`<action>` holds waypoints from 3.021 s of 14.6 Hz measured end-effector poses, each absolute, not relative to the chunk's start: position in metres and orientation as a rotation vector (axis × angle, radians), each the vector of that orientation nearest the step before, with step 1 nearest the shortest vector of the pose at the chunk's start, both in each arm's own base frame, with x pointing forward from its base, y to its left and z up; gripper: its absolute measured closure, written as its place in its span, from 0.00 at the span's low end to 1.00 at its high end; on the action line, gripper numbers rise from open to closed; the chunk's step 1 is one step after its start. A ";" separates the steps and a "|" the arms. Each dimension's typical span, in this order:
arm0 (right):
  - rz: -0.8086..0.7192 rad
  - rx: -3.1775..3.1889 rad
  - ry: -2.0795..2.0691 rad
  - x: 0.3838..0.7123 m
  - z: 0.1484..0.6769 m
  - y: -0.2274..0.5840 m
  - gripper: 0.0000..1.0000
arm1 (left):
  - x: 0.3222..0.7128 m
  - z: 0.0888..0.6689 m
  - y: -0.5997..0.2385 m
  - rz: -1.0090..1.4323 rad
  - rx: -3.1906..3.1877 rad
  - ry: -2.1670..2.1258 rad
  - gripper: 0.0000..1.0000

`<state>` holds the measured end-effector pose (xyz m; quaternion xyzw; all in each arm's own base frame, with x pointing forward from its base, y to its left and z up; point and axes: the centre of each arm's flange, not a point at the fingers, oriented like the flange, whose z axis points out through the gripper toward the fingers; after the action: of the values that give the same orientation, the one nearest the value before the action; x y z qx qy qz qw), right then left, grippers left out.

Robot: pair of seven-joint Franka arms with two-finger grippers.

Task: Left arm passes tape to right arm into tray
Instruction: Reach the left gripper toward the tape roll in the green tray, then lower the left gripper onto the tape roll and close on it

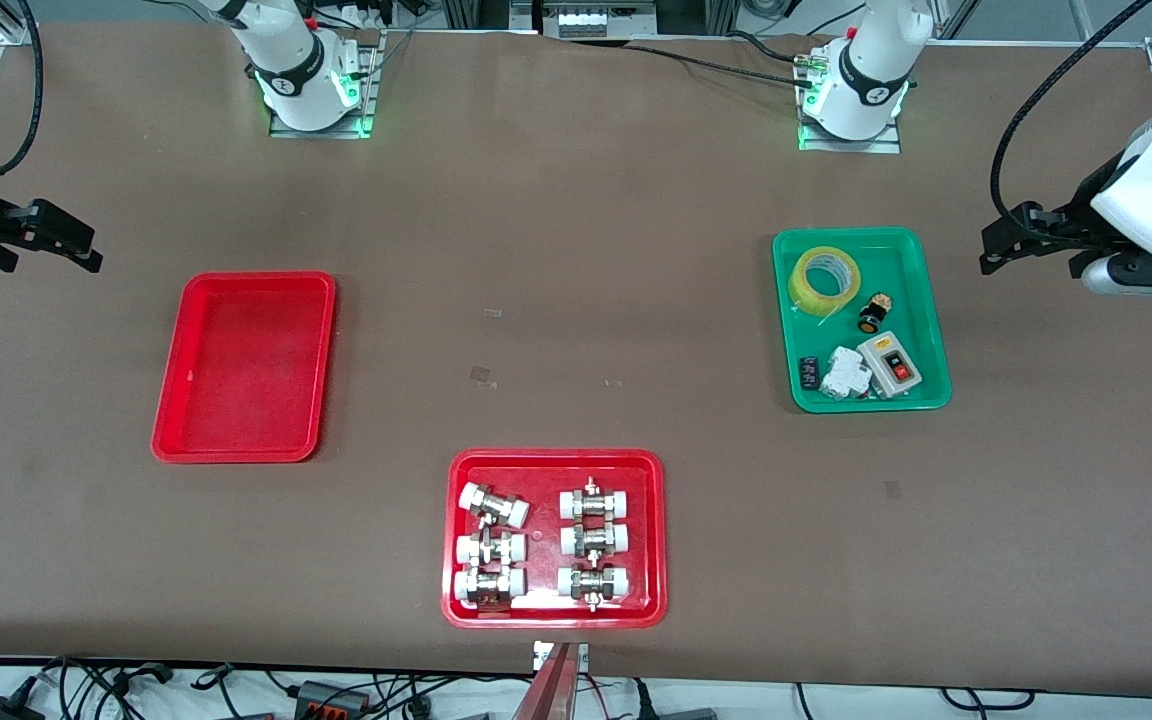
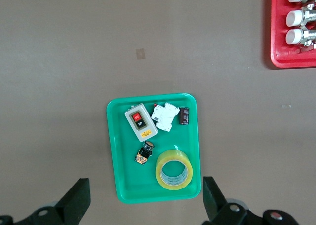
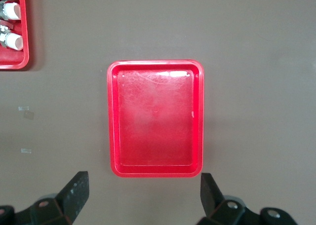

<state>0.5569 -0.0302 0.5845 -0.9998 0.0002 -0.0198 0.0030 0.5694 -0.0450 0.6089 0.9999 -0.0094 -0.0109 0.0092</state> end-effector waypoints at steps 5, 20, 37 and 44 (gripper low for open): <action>-0.079 -3.135 0.001 0.552 0.593 -0.030 0.00 | 0.569 0.608 -0.045 -0.043 3.123 -0.029 0.00; -0.075 -3.136 -0.002 0.553 0.591 -0.029 0.00 | 0.490 0.288 -0.029 -0.694 3.019 0.072 0.00; -0.069 -3.136 -0.002 0.554 0.589 -0.029 0.00 | 0.457 0.188 -0.028 -0.779 2.938 0.178 0.40; -0.069 -3.136 -0.002 0.554 0.589 -0.029 0.00 | 0.456 0.188 -0.031 -0.781 2.934 0.173 0.70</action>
<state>0.5541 -0.0294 0.5888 -0.9998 -0.0005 -0.0220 0.0026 0.4565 -0.0306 0.1884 0.9636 0.0570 -0.2565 0.0500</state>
